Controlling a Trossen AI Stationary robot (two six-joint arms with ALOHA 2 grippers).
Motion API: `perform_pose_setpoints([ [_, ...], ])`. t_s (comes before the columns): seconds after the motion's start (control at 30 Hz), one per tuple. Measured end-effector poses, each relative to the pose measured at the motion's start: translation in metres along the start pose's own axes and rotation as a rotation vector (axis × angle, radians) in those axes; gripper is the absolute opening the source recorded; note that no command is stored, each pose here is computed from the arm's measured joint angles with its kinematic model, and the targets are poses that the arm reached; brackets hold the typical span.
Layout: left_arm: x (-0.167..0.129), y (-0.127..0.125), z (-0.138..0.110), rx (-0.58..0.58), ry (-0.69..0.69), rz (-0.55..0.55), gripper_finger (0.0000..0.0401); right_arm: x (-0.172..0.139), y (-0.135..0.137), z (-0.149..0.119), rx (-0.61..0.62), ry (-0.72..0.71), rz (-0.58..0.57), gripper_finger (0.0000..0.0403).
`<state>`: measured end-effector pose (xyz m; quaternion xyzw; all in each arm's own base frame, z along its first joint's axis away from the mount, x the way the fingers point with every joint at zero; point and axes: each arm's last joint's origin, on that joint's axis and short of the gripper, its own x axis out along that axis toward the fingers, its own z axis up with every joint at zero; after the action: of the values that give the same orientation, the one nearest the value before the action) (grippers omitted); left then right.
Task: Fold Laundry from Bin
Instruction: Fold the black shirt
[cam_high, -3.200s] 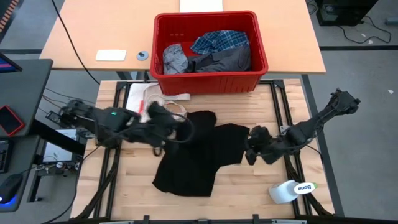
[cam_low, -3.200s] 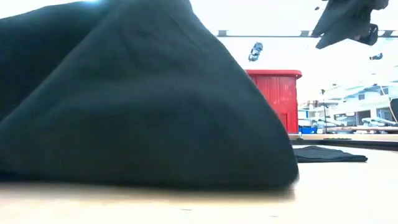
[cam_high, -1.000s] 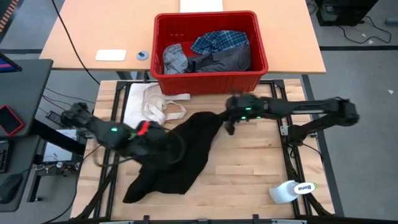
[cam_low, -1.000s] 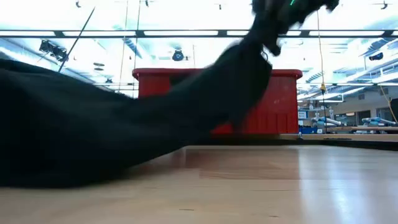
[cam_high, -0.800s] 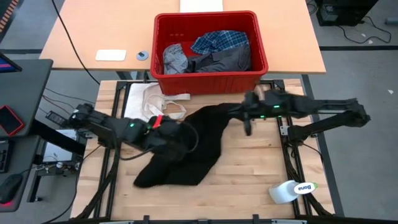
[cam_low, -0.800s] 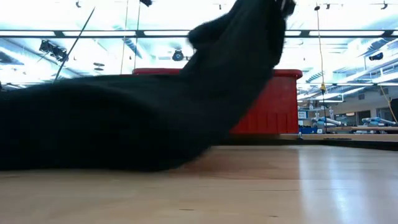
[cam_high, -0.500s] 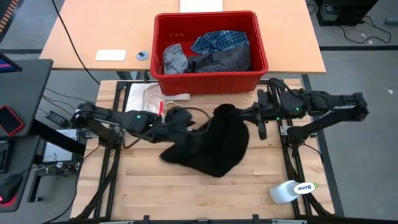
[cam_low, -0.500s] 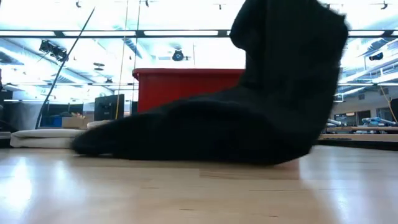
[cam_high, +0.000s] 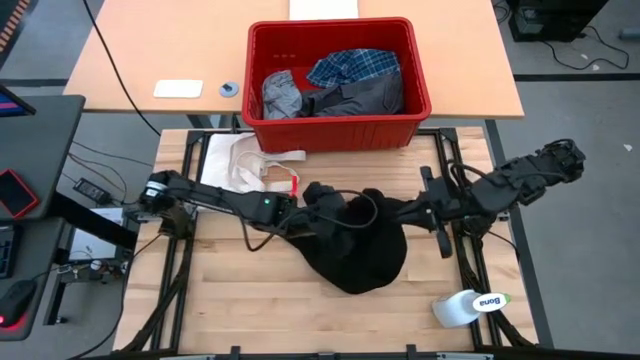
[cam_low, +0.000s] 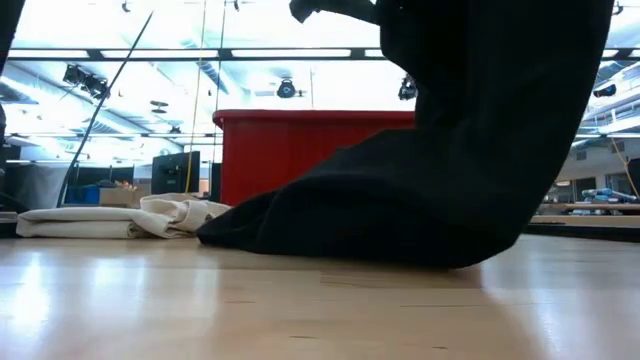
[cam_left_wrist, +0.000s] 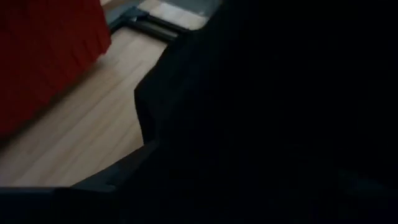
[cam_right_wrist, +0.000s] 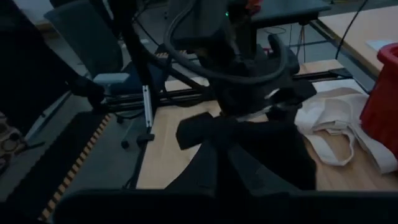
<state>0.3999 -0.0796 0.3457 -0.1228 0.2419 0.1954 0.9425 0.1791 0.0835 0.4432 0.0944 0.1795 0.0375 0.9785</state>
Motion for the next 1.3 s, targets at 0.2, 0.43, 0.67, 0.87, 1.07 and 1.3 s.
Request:
perform_pose_setpoints([
  [0.2,0.014,0.005,-0.001,0.032,0.002,0.025,0.0286,-0.003,0.012,-0.004,0.002,0.012,0.056,0.0013],
  [0.43,0.02,0.0,0.009,0.136,-0.073,-0.096,0.0207,-0.009,0.023,-0.008,-0.046,0.014,0.097,0.0013],
  [0.67,-0.003,0.0,0.023,0.197,-0.12,-0.195,0.0016,-0.016,0.022,-0.025,-0.001,0.167,0.063,0.0047],
  [0.87,-0.027,0.004,0.037,0.21,-0.152,-0.306,0.0017,-0.023,0.006,-0.05,0.116,0.424,-0.116,0.0093],
  [1.07,-0.027,0.0,0.034,0.156,-0.08,-0.473,0.0005,-0.017,0.001,-0.04,0.166,0.325,-0.126,0.0143],
  [1.3,-0.027,-0.001,0.033,0.131,-0.067,-0.506,0.0005,0.009,0.007,-0.023,0.058,0.175,-0.103,0.0185],
])
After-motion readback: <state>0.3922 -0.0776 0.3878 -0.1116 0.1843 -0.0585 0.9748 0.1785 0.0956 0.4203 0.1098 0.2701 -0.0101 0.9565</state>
